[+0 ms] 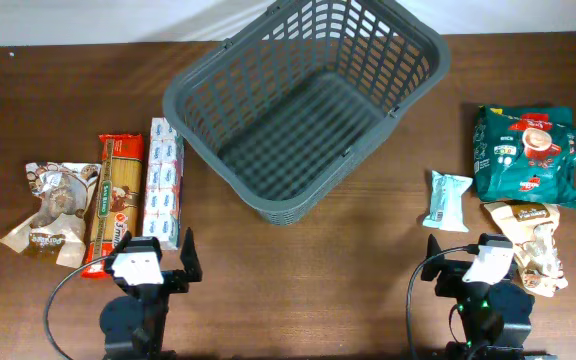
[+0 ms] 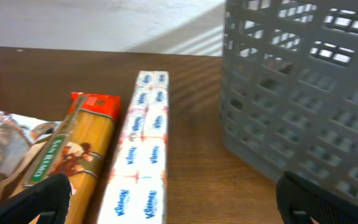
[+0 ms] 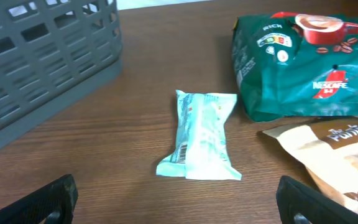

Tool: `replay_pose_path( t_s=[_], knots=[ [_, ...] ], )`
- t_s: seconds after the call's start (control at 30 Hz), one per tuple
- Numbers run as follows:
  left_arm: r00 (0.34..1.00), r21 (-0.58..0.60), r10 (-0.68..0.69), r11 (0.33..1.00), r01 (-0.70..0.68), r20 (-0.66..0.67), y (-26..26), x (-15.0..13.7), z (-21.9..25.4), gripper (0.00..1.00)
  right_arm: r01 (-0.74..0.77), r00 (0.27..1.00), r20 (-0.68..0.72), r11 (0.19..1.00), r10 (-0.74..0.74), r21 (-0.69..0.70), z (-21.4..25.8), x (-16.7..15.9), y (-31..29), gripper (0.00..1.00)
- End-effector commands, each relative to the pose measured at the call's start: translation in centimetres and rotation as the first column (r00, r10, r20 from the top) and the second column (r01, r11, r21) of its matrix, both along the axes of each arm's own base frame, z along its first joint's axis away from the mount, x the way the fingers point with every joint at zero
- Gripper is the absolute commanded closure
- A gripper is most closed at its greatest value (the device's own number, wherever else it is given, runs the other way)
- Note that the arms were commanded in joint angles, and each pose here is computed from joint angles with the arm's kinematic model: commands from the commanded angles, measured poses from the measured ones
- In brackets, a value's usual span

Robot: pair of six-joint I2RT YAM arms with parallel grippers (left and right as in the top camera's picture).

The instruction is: Pack container

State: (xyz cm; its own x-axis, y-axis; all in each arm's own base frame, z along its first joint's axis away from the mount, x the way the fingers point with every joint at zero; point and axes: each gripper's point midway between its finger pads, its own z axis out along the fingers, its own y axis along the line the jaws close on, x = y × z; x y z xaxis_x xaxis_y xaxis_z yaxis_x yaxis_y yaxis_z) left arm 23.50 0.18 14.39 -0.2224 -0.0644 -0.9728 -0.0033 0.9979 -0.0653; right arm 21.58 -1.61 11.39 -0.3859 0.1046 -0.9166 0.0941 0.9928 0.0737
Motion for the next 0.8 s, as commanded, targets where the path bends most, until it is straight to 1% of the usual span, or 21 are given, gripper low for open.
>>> replay_pose_path(
  t_s=[0.0,0.13,0.2,0.23,0.27,0.33,0.43,0.53,0.67,0.73,0.77],
  knots=[
    [0.997,-0.048,-0.068,0.997,0.067,-0.035,-1.3,0.1,-0.9,0.01,-0.064,0.998,0.009,0.998,0.064,0.026,0.0,0.1,1.2,0.01],
    [0.993,-0.173,-0.095,0.982,0.08,-0.077,-2.2,0.0,-1.5,0.01,-0.217,0.976,0.031,0.972,0.215,0.091,0.4,-0.1,4.0,0.01],
    [0.993,-0.244,-0.078,0.968,0.053,-0.094,-2.2,-0.1,-0.9,0.01,-0.215,0.977,0.047,0.965,0.21,0.149,0.7,-0.1,4.4,0.01],
    [0.994,-0.256,-0.074,0.965,0.05,-0.085,-2.2,-0.1,0.1,0.01,-0.202,0.979,0.053,0.962,0.195,0.181,1.0,0.0,4.4,0.01],
    [0.995,-0.251,-0.063,0.967,0.042,-0.075,-2.0,-0.1,1.1,0.01,-0.194,0.981,0.065,0.96,0.185,0.203,1.5,0.0,4.3,0.01],
    [0.999,-0.219,0.013,0.976,-0.023,-0.047,-0.6,-0.1,4.2,0.01,-0.197,0.979,0.098,0.96,0.18,0.198,3.0,0.0,4.3,0.01],
    [0.993,-0.111,0.116,0.987,-0.116,-0.012,1.5,-0.3,9.3,0.01,-0.149,0.979,0.162,0.976,0.123,0.161,6.6,-0.3,3.3,0.01],
    [0.983,-0.056,0.182,0.982,-0.183,-0.027,2.8,-0.3,13.1,0.01,-0.094,0.981,0.185,0.986,0.067,0.141,9.6,-0.7,2.3,0.01],
    [0.975,-0.041,0.211,0.976,-0.214,-0.068,3.4,0.0,17.2,0.01,-0.024,0.991,0.135,0.991,0.006,0.128,13.2,-1.6,1.2,0.01],
    [0.973,-0.038,0.212,0.976,-0.216,-0.09,3.4,0.1,19.0,0.01,0.006,0.996,0.093,0.997,-0.013,0.075,15.0,-2.1,0.6,0.01],
    [0.972,-0.036,0.212,0.976,-0.216,-0.103,3.4,0.2,19.7,0.01,-0.01,0.997,0.08,0.999,0.007,0.036,16.2,-2.2,0.6,0.01]
  ],
)
